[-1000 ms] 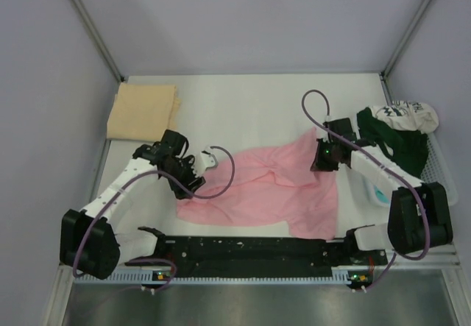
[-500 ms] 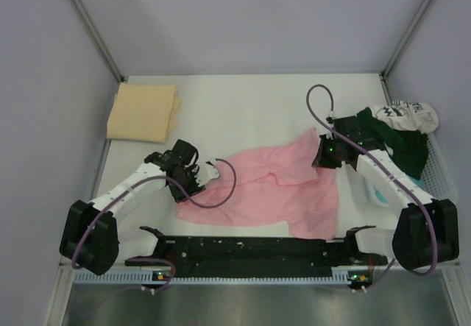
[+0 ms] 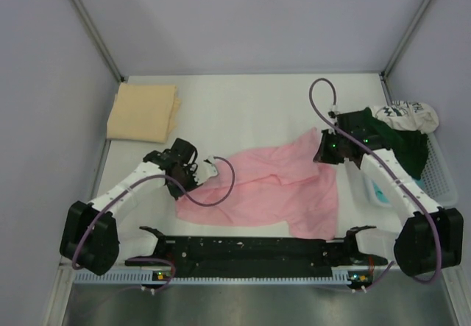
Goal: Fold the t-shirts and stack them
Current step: Flatten out the tshirt
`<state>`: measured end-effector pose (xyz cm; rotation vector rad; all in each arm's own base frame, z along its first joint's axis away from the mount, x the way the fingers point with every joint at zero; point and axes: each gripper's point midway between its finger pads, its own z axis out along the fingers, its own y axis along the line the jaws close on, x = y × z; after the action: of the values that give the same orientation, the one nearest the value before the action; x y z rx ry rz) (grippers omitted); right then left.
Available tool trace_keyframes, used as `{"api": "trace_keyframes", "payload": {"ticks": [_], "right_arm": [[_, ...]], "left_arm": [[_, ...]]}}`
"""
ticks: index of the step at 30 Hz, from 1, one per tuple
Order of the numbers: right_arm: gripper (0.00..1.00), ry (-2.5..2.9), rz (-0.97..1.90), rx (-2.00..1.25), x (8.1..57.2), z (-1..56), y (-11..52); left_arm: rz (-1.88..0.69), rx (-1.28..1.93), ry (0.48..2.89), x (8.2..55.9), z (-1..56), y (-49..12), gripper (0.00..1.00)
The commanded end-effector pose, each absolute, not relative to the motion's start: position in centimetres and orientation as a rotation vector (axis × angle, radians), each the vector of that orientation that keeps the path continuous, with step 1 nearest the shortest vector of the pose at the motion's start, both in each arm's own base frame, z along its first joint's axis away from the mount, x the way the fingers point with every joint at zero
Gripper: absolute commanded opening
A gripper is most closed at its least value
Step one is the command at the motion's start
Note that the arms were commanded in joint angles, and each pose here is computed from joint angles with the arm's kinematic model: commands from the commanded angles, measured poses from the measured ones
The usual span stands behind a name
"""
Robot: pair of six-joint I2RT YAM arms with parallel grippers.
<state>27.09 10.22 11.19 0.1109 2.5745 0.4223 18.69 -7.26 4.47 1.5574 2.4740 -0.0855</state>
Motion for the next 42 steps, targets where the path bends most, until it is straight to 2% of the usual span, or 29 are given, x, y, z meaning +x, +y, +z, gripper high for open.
{"api": "trace_keyframes", "payload": {"ticks": [1, 5, 12, 18, 21, 24, 27, 33, 42], "right_arm": [[0.0, 2.331, 0.529, 0.006, 28.8, 20.3, 11.8], [0.0, 2.146, 0.526, -0.023, 28.7, 28.2, 11.3], [0.0, 1.871, 0.505, -0.042, 25.7, 40.3, 9.8], [0.0, 1.639, 0.503, -0.053, 20.5, 48.5, 8.3], [0.0, 1.553, 0.513, -0.063, 17.9, 51.4, 7.8], [0.0, 1.485, 0.525, -0.061, 15.9, 53.3, 7.4], [0.0, 1.46, 0.542, -0.065, 15.1, 54.0, 7.4], [0.0, 1.491, 0.542, -0.057, 17.3, 53.9, 7.9], [0.0, 1.595, 0.513, -0.011, 29.1, 52.4, 9.9]], "left_arm": [[0.051, 1.394, 2.391, 21.3, 10.7, -6.6, 0.0], [0.266, 1.239, 2.223, 24.5, 18.1, -5.2, 0.0], [0.41, 1.067, 2.036, 26.3, 29.3, -4.0, 0.0], [0.426, 0.994, 1.89, 24.3, 37.1, -3.1, 0.0], [0.303, 1.054, 1.794, 21.9, 39.6, -4.4, 0.0], [0.202, 1.063, 1.71, 19.9, 42.1, -5.4, 0.0], [0.222, 1.02, 1.694, 19.8, 43.3, -5.0, 0.0], [0.351, 0.888, 1.701, 22.4, 44.7, -3.5, 0.0], [0.579, 0.777, 1.676, 30.5, 45.2, -3.2, 0.0]]}}
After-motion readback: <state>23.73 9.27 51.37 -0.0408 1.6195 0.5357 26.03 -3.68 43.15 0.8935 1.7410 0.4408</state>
